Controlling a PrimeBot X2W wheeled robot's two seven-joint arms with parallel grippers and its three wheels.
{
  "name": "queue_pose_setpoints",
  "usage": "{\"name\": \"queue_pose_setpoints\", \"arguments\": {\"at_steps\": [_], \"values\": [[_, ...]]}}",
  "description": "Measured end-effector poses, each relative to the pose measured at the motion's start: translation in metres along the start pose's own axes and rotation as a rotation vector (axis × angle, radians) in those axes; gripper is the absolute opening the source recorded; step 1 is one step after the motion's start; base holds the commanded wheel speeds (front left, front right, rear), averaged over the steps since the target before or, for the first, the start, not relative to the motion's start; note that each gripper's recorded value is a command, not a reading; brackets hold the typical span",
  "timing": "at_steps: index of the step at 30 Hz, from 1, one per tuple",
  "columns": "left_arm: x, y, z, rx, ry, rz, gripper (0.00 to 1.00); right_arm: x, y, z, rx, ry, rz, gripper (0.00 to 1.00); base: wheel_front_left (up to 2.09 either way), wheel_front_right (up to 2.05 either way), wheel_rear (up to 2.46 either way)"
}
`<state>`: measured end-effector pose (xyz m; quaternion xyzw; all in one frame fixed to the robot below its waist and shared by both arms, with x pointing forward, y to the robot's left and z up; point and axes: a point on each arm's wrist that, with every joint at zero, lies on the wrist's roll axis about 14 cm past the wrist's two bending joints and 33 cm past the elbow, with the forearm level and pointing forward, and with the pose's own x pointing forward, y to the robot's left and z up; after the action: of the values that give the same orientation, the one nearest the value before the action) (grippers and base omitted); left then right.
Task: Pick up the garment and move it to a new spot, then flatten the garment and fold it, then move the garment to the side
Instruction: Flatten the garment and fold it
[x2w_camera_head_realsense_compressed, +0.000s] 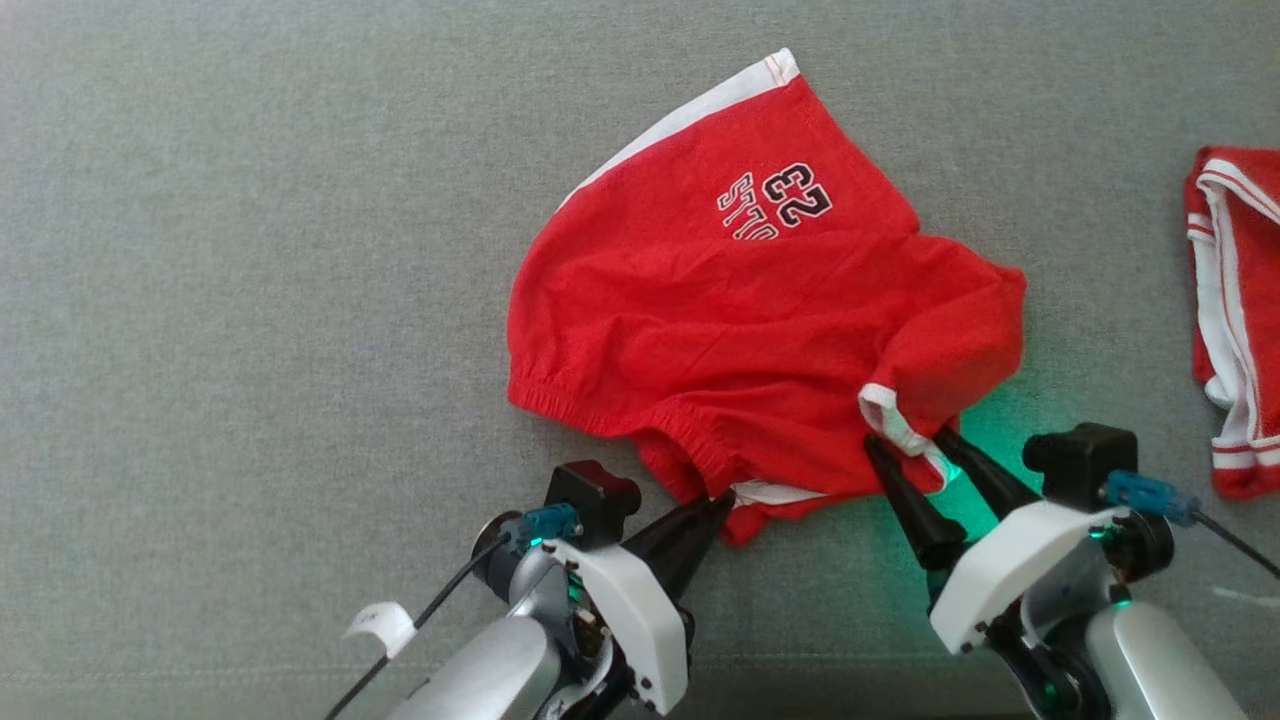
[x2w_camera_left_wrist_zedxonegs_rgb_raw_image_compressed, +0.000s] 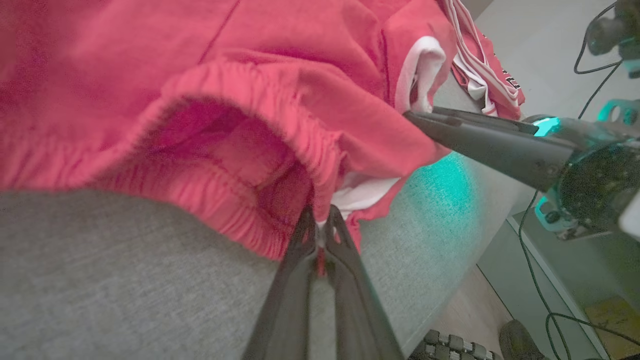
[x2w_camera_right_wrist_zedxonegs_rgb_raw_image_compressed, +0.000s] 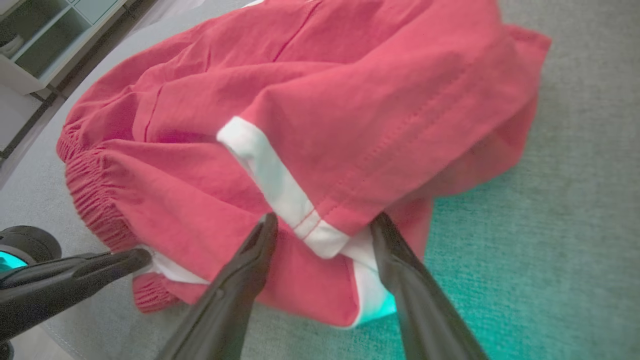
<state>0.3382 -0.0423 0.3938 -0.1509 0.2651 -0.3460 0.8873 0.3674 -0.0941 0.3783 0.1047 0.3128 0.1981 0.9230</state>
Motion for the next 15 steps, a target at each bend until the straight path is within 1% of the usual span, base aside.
{"name": "queue_pose_setpoints", "arguments": {"at_steps": [1, 4, 7, 11, 15], "values": [[0.000, 0.001, 0.000, -0.001, 0.001, 0.002, 0.00, 0.001, 0.002, 0.001, -0.005, -0.001, 0.007, 0.00, 0.00, 0.00, 0.00], [-0.001, 0.002, 0.003, 0.000, -0.025, 0.011, 0.00, 0.003, 0.004, 0.012, -0.024, -0.038, 0.018, 0.00, 0.00, 0.00, 0.00], [-0.002, 0.003, 0.015, 0.014, -0.085, 0.022, 0.00, -0.002, -0.002, 0.031, -0.043, -0.112, 0.003, 0.00, 0.00, 0.00, 0.00], [-0.009, 0.010, 0.049, 0.043, -0.218, 0.058, 0.00, -0.015, -0.014, 0.062, -0.075, -0.211, -0.036, 0.00, 0.00, 0.00, 0.00], [-0.026, 0.020, 0.085, 0.094, -0.345, 0.104, 0.00, -0.034, -0.023, 0.090, -0.110, -0.304, -0.069, 0.00, 0.00, 0.00, 0.00]]}}
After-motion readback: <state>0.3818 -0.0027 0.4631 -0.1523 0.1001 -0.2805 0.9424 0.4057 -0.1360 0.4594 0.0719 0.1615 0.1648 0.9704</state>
